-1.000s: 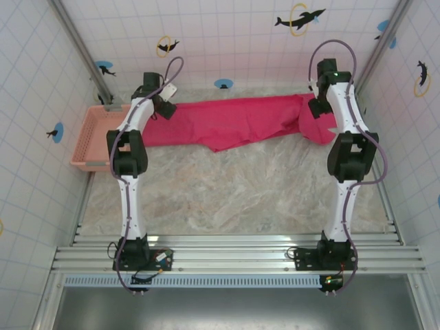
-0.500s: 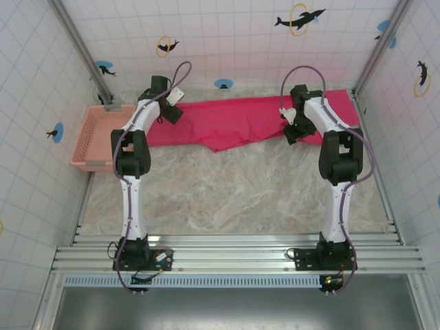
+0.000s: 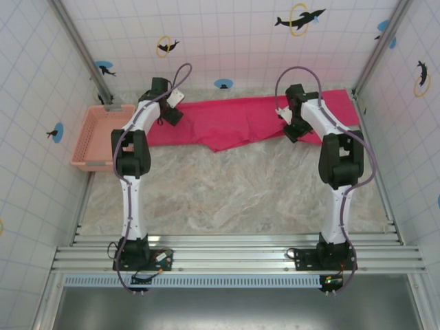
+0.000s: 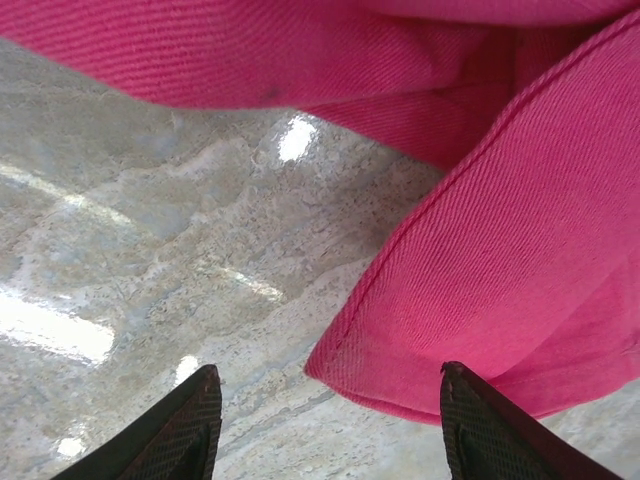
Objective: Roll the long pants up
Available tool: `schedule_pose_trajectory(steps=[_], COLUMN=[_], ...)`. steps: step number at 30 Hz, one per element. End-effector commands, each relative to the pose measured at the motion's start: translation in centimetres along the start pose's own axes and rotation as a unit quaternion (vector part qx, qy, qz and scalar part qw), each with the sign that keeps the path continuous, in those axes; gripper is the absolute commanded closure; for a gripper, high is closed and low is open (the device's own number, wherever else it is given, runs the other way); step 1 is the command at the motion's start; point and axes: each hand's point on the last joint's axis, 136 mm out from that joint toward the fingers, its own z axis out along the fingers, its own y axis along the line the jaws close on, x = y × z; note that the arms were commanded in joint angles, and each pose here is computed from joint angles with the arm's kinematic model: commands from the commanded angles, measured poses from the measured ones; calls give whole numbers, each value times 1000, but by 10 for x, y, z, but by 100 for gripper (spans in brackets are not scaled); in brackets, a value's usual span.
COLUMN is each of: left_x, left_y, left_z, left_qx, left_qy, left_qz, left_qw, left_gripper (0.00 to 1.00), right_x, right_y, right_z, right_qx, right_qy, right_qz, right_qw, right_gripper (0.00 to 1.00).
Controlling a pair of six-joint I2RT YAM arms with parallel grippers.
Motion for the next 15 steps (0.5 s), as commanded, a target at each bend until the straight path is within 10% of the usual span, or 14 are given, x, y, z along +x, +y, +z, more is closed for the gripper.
schedule_pose_trajectory(steps=[1, 9, 15], left_x=[-1, 2, 2], left_y=[7, 12, 16], left_z=[-8, -7, -12], left_qx=[-5, -7, -2], left_qy=[-4, -4, -14], left_qz=[-6, -15, -38], left_qw=[1000, 1000, 999], left_gripper=[3, 3, 3], right_x=[0, 6, 2], right_y=[-9, -18, -40], right_z=[12, 31, 26], right_qx=[35, 56, 89], right_qy=[19, 68, 61], right_qz=[-14, 1, 24], right_qw=[999, 996, 994], right_gripper=[40, 50, 92])
